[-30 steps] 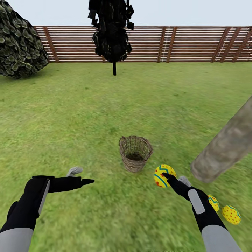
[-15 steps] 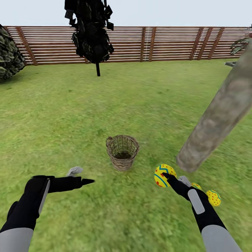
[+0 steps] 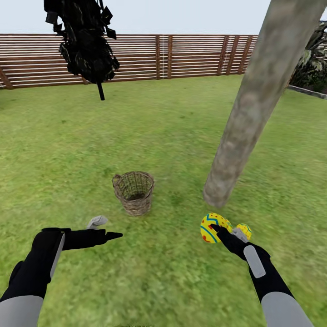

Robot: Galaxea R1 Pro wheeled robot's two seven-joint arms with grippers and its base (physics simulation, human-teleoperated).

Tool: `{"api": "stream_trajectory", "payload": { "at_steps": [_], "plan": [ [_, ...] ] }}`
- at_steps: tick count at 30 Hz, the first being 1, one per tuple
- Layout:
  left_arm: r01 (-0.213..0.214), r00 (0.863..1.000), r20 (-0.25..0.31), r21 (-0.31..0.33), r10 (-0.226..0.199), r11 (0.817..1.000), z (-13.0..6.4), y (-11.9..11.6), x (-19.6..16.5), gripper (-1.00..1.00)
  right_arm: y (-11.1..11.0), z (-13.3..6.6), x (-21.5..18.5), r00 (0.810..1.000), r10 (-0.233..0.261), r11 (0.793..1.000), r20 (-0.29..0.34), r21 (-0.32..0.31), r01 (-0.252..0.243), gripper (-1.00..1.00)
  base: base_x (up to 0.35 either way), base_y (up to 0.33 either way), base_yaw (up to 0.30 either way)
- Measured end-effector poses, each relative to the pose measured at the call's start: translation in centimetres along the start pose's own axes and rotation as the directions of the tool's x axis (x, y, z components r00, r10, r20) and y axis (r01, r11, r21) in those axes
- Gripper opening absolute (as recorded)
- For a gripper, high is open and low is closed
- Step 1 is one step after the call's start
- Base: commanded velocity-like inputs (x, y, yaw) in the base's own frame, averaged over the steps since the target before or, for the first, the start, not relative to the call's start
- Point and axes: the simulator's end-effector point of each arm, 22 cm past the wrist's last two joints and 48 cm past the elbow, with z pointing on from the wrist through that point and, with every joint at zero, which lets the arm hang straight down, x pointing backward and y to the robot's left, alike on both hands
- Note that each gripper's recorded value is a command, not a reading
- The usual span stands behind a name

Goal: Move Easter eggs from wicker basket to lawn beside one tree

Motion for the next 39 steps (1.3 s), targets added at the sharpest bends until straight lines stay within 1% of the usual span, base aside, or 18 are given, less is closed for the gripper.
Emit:
{"api": "stream_trajectory", "payload": {
  "at_steps": [6, 16, 30, 39],
  "plan": [
    [-0.003, 1.0, 0.003, -0.001, 0.003, 1.0, -0.1, -0.1, -0.1, 1.0, 0.1, -0.1, -0.2, 1.0, -0.001, 1.0, 0.003, -0.002, 0.001, -1.0, -0.001, -0.229, -0.282],
    [-0.01, 1.0, 0.007, -0.003, 0.01, 1.0, -0.3, -0.3, -0.3, 1.0, 0.7, -0.1, 0.1, 1.0, -0.011, 1.0, 0.002, -0.006, 0.011, -1.0, 0.173, -0.238, -0.282],
    [-0.012, 1.0, 0.009, -0.003, 0.012, 1.0, -0.4, -0.3, -0.3, 1.0, 0.8, -0.2, 0.2, 1.0, -0.012, 1.0, 0.0, -0.009, 0.012, -1.0, 0.168, -0.266, -0.054],
    [-0.014, 1.0, 0.012, -0.002, 0.014, 1.0, -0.5, -0.4, -0.4, 1.0, 1.1, -0.2, 0.1, 1.0, -0.015, 1.0, 0.001, -0.012, 0.015, -1.0, 0.067, -0.293, -0.236]
  ]
}}
